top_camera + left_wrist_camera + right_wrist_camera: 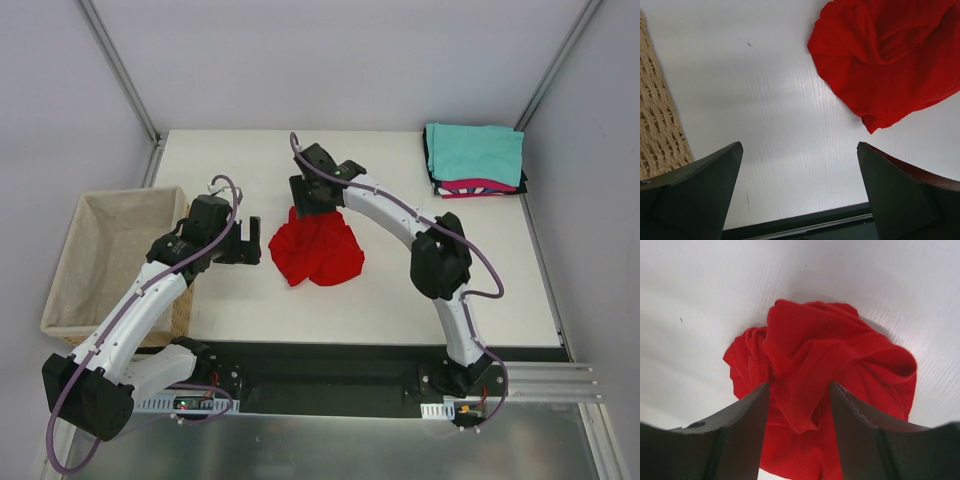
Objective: Fold and stack the t-shirts
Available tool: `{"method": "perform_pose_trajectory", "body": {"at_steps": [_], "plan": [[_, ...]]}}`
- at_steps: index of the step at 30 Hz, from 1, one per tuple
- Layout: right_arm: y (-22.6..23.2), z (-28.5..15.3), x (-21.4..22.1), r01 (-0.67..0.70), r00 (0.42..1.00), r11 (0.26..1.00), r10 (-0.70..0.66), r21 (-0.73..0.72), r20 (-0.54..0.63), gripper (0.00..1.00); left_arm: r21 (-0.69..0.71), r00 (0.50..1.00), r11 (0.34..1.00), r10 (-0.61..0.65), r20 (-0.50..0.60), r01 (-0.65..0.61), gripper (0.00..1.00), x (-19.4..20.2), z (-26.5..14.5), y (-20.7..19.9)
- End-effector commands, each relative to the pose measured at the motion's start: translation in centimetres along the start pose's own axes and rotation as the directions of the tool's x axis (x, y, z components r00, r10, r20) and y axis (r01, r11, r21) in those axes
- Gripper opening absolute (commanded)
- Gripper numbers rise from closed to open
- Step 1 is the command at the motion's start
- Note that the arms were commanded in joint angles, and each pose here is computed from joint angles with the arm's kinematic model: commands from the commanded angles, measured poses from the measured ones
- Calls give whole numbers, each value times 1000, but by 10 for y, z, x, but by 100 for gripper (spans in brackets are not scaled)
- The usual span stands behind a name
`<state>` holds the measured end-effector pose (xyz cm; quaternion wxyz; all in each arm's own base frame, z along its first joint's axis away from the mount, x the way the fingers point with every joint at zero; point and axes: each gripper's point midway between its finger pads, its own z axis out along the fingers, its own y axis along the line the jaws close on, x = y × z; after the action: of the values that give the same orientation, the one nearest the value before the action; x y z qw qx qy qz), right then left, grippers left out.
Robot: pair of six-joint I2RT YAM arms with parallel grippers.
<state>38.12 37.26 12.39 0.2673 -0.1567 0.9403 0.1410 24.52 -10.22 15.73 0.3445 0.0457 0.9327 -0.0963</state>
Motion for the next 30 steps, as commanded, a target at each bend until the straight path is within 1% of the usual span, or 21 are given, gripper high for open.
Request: {"method": "perform_pose_trajectory", "body": {"at_steps": [1,7,8,9,10,11,12,15,16,18,19,20,21,22,23,25,26,29,30], "plan": [[8,3,18,-15,999,1000,14,-14,-35,55,-23,999,1000,-18,28,19,99,-2,-2,4],[2,8,31,-14,998,1000,14,3,-66,53,-33,999,999,-26,28,27,99,-1,-1,5],[3,6,31,-16,998,1000,16,3,-64,50,-30,999,999,-24,28,25,99,-2,-1,5],[3,6,30,-16,998,1000,16,2,-60,43,-31,999,999,-26,27,27,99,-1,-1,5],[2,5,28,-16,998,1000,16,6,-56,23,-33,999,999,-26,26,27,99,-2,-1,5],[2,4,25,-15,999,1000,16,12,-50,8,-33,999,999,-24,23,25,99,-1,0,5],[0,3,24,-14,999,1000,16,26,-51,1,-35,999,999,-23,25,24,99,-2,-1,5],[7,-10,8,18,1000,1000,-18,22,-2,1,-41,999,999,-21,32,23,99,-2,-1,7],[11,-23,-8,46,998,999,-47,24,49,1,-45,999,999,-21,30,22,99,-2,-1,8],[24,-42,-20,101,989,995,-103,23,106,1,-47,999,999,-21,35,23,99,-1,-2,8],[27,-60,-33,117,980,993,-121,33,156,1,-48,999,999,-21,35,23,99,-1,-3,9],[40,-79,-49,166,962,986,-167,23,215,1,-48,999,999,-22,43,24,99,-2,-3,9],[46,-95,-60,172,954,985,-171,18,248,1,-48,999,999,-22,46,24,99,-3,-4,9],[50,-109,-70,212,936,977,-210,23,282,1,-50,999,998,-22,50,24,99,-3,-5,9],[64,-142,-93,240,902,971,-225,6,369,1,-52,999,998,-22,49,24,99,-3,-5,10],[74,-172,-106,275,867,962,-249,2,431,1,-51,998,998,-22,52,25,99,-3,-6,10],[83,-205,-114,303,829,953,-259,-8,495,1,-52,998,998,-22,55,25,99,-4,-6,10],[99,-258,-123,337,748,941,-251,-25,614,1,-57,998,998,-22,59,25,99,-4,-6,11],[98,-293,-128,338,698,941,-235,-23,676,1,-57,998,998,-22,59,25,99,-4,-6,11]]}}
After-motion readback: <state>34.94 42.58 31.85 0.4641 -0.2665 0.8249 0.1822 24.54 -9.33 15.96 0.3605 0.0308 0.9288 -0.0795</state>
